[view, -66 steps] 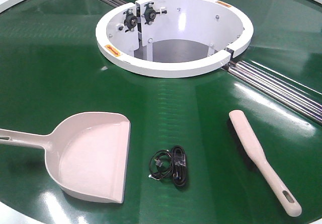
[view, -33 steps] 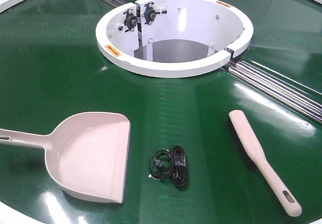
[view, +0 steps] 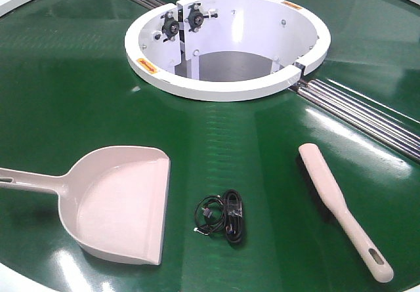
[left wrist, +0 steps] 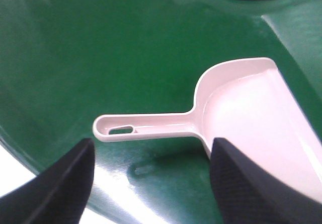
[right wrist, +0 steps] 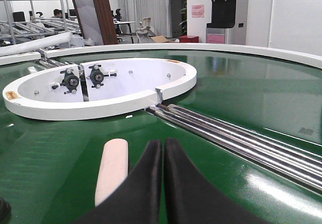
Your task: Clean and inspect green conveyor with broom and dustpan
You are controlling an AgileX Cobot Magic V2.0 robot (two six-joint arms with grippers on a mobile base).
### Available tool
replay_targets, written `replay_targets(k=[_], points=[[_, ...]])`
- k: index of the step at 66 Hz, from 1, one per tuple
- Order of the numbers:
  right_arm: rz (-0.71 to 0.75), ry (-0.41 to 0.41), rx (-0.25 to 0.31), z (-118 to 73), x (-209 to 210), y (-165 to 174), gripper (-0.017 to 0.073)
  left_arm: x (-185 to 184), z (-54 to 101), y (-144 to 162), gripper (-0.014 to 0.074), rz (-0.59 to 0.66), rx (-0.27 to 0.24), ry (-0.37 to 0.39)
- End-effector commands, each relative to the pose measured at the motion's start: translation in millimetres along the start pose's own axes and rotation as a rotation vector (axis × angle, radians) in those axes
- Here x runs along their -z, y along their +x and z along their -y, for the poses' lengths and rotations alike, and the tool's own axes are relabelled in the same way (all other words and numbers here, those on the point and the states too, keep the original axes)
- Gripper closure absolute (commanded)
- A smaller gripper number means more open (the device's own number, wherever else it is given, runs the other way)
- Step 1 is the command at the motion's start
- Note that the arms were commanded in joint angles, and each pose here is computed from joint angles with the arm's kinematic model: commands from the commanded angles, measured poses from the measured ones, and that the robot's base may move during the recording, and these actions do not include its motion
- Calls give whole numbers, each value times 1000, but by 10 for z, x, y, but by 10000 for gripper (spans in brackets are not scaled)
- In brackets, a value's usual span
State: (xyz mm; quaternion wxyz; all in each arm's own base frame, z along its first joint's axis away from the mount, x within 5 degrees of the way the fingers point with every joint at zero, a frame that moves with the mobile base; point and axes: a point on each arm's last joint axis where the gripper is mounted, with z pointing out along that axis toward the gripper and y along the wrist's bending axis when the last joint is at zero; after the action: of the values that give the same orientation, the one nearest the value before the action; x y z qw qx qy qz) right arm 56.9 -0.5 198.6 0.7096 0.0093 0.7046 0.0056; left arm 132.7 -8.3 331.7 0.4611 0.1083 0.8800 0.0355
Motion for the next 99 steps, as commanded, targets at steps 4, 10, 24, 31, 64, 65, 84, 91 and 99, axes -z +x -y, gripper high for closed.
replay_targets(k=[4, 10, 24, 31, 64, 65, 84, 91, 99], points=[[70, -2, 13, -3, 8, -7, 569, -3, -69, -413, 152, -50, -68, 14], [69, -2, 13, -3, 8, -6, 569, -95, -108, -638, 152, -135, -142, 35], [69, -2, 13, -3, 8, -6, 569, -441, -161, -1034, 152, -268, -335, 103], [69, -2, 13, -3, 8, -6, 569, -613, -155, -1144, 144, -316, -366, 148], [70, -3, 13, -3, 8, -7, 569, -1056, -125, -1137, 25, -346, -839, 290], [70, -3, 13, -3, 8, -7, 569, -1064, -124, -1136, 25, -345, -848, 292], [70, -3, 13, -3, 8, -7, 569, -1403, -71, -1016, 25, -417, -937, 404], [70, -3, 13, -3, 8, -7, 569, -1526, -46, -943, 27, -458, -989, 471], [70, -3, 13, -3, 8, -7, 569, -1640, -27, -878, 27, -489, -1040, 525]])
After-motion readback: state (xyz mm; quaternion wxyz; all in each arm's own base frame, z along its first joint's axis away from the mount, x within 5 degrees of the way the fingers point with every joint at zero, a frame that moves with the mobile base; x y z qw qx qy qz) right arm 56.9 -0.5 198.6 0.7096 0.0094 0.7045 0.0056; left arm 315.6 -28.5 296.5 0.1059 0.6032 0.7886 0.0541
